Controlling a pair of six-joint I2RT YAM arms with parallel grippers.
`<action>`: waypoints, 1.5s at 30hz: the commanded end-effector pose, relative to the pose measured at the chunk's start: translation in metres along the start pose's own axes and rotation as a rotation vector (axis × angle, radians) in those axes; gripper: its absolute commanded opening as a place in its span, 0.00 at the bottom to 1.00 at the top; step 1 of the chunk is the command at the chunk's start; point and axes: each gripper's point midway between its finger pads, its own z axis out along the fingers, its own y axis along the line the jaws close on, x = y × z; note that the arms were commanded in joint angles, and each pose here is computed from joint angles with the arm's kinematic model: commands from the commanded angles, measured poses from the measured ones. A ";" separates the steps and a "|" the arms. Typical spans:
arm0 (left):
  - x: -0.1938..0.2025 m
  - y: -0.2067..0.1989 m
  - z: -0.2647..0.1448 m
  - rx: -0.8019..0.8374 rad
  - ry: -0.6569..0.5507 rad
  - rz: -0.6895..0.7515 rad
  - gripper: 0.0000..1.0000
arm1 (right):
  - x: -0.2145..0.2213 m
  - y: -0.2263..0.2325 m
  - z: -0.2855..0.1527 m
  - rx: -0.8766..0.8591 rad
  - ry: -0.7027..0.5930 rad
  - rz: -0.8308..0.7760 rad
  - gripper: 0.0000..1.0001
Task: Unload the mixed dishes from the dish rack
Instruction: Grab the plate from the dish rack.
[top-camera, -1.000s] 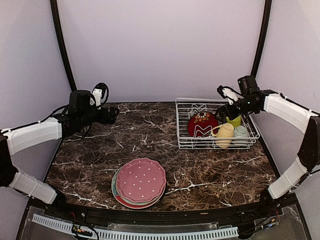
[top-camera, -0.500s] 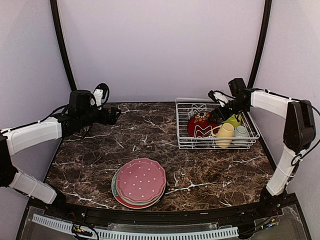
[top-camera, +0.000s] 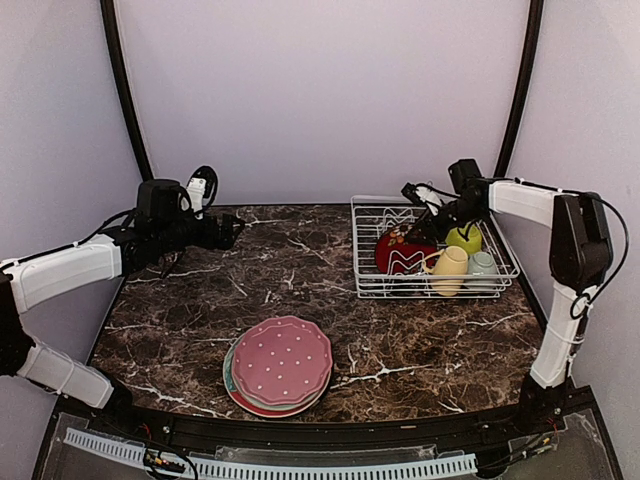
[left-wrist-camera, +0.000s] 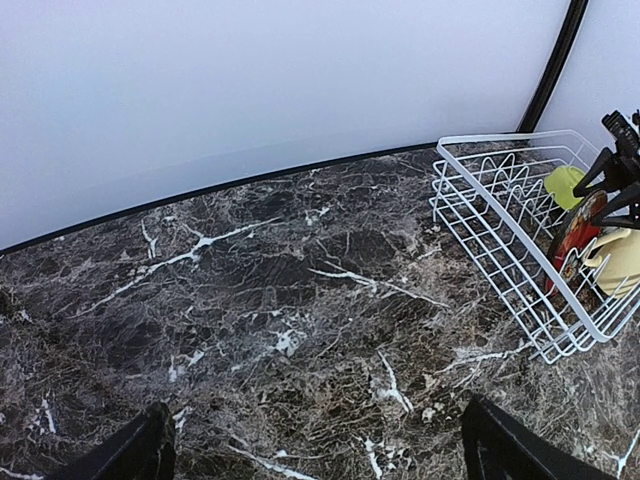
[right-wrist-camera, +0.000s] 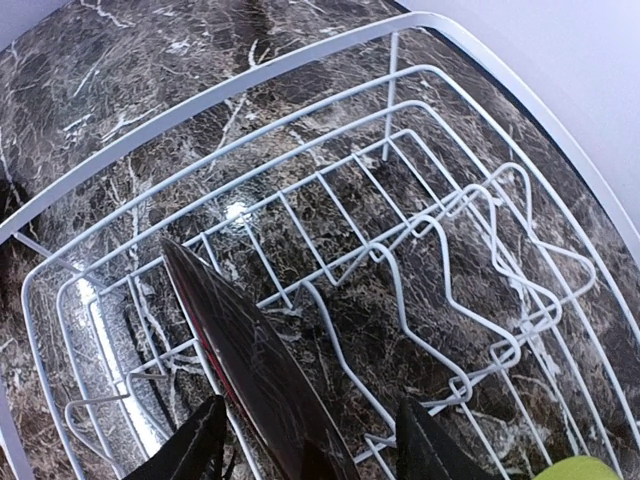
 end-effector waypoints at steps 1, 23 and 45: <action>-0.006 -0.001 -0.008 0.009 -0.018 0.002 0.99 | -0.005 0.004 0.000 -0.068 -0.034 -0.077 0.47; -0.002 0.002 -0.005 -0.002 -0.015 0.012 0.99 | -0.039 -0.013 -0.037 0.047 -0.033 -0.205 0.00; 0.001 0.004 -0.007 -0.012 -0.016 -0.027 0.99 | -0.095 -0.030 -0.107 0.325 -0.199 -0.132 0.00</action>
